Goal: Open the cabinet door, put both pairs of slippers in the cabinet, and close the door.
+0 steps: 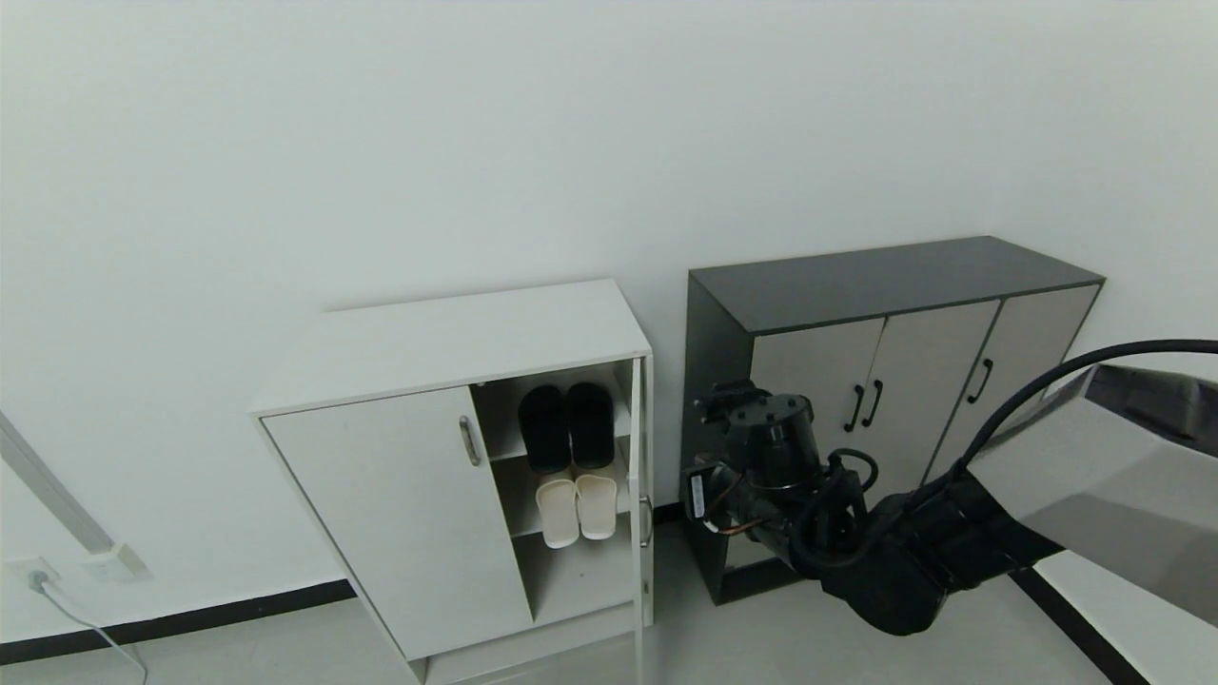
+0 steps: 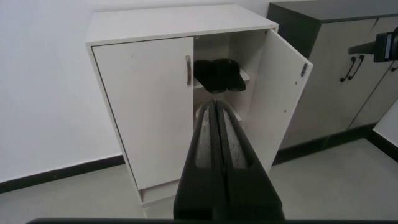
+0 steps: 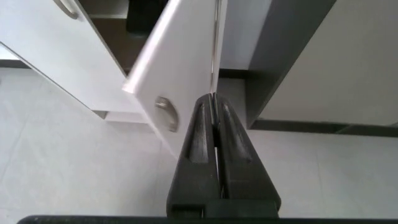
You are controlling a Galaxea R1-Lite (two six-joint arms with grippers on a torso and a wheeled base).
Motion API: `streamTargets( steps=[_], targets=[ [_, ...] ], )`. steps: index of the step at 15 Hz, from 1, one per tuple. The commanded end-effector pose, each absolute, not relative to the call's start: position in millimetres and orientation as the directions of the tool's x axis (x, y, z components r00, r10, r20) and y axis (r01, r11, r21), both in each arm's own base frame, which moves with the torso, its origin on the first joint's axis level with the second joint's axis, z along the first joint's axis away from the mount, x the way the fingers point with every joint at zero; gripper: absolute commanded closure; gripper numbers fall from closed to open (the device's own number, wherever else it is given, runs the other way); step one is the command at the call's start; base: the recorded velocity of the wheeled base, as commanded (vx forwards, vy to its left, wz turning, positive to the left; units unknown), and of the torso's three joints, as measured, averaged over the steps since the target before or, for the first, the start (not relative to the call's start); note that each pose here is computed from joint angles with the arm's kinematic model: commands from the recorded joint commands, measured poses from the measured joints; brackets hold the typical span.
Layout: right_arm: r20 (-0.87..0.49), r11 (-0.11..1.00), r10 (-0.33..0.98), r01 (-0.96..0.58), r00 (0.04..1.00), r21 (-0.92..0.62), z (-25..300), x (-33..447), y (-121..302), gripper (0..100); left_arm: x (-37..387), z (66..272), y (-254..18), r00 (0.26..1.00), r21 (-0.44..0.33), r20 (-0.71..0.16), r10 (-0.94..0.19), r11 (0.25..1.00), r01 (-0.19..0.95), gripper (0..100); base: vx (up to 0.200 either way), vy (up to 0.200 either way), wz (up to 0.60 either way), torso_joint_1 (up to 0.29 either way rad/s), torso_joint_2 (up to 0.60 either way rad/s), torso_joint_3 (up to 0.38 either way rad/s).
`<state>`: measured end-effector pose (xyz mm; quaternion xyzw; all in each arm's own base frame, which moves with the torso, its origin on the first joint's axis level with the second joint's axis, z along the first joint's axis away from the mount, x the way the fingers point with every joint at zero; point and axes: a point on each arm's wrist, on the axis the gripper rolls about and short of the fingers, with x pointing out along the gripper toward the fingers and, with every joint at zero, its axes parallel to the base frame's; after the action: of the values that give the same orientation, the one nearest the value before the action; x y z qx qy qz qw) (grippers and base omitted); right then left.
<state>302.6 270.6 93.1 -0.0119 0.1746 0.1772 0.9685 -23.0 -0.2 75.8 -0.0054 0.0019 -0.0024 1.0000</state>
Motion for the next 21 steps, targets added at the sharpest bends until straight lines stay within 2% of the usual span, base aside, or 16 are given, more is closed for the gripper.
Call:
streamTargets(
  steps=[1, 3, 10, 15, 21],
  targets=[
    [-0.344, 0.936, 0.34, -0.349, 0.875, 0.036, 93, 301, 270, 100, -23, 76, 0, 1.0, -0.011, -0.005, -0.005, 1.0, 0.005, 100, 0.0, 0.0, 0.0, 0.0, 0.0, 0.0],
    [-0.347, 0.936, 0.339, -0.349, 0.875, 0.033, 92, 302, 271, 100, -23, 76, 0, 1.0, -0.011, -0.005, -0.005, 1.0, 0.005, 100, 0.0, 0.0, 0.0, 0.0, 0.0, 0.0],
    [-0.356, 0.937, 0.335, -0.347, 0.872, 0.031, 87, 303, 270, 100, -23, 76, 0, 1.0, -0.012, -0.005, -0.005, 1.0, 0.005, 100, 0.0, 0.0, 0.6, 0.0, 0.0, 0.002],
    [-0.334, 0.943, 0.312, -0.333, 0.89, -0.007, 81, 312, 265, 100, -23, 76, 0, 1.0, -0.012, -0.005, -0.005, 1.0, 0.005, 100, 0.0, 0.0, 0.0, 0.0, 0.0, 0.0],
    [-0.34, 0.97, 0.178, -0.223, 0.923, -0.097, 78, 337, 229, 100, -23, 76, 0, 1.0, -0.012, -0.005, -0.005, 1.0, 0.005, 100, 0.0, 0.0, 0.0, 0.0, 0.0, 0.0]
  ],
)
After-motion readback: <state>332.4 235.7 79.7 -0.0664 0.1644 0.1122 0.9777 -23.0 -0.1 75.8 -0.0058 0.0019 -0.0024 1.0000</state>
